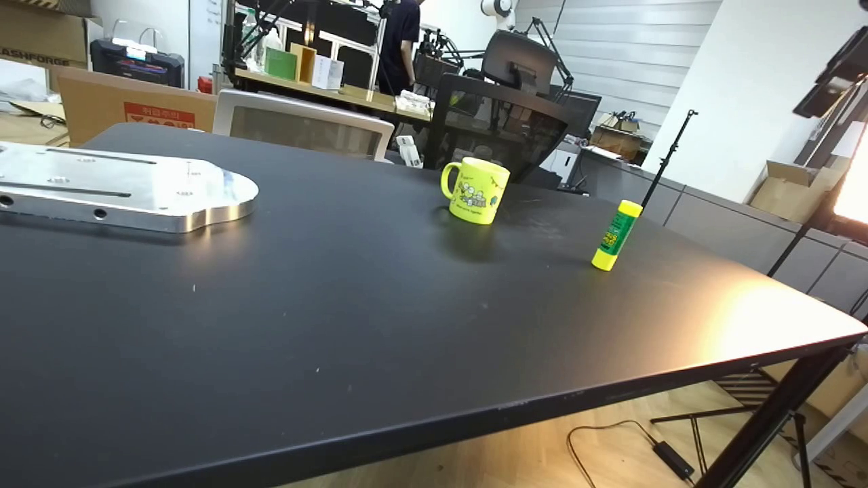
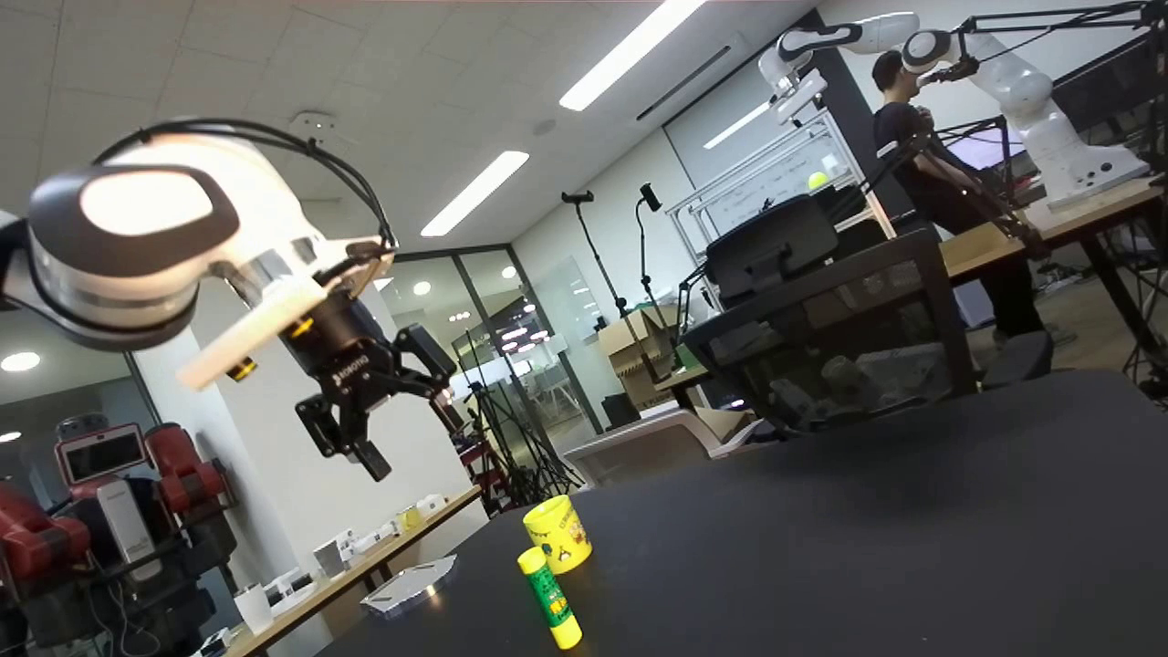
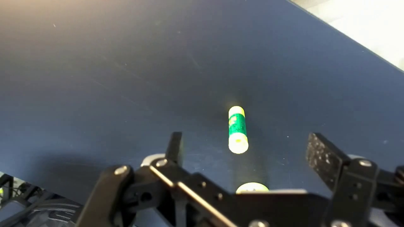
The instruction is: Put the glue stick in the yellow mug
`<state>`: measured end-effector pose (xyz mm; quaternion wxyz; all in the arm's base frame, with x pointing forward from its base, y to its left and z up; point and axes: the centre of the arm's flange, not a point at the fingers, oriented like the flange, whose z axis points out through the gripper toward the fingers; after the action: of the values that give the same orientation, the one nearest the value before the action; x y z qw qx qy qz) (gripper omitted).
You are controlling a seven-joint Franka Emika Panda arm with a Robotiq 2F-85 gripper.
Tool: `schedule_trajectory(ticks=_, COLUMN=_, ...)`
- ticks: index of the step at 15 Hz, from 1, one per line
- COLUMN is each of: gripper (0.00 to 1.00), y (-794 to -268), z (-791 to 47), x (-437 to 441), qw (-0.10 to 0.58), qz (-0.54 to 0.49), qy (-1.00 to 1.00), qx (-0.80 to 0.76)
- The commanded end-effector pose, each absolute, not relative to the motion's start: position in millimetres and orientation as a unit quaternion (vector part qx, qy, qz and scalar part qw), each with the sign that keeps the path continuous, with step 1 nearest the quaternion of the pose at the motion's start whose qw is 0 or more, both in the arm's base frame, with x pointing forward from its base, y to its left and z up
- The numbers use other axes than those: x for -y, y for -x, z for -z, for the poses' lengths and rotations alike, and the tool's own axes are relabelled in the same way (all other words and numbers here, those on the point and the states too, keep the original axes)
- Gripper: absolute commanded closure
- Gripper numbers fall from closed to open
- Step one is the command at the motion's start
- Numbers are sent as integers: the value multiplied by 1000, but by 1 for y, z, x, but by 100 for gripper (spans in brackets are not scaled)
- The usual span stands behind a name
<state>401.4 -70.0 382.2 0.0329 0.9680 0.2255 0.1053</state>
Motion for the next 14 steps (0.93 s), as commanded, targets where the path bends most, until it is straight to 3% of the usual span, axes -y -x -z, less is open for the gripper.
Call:
schedule_trajectory(ticks=1, gripper=0, y=-460, z=-342, x=32, qw=61, qz=-88, qy=-965, qx=-241)
schedule_trajectory(ticks=2, gripper=0, y=-424, z=-357, x=44, qw=44, qz=-100, qy=-963, qx=-247)
schedule_trajectory(ticks=11, gripper=0, y=-427, z=-354, x=44, qw=48, qz=-99, qy=-962, qx=-249)
schedule_trajectory(ticks=14, gripper=0, y=-462, z=-358, x=47, qw=58, qz=-118, qy=-960, qx=-246)
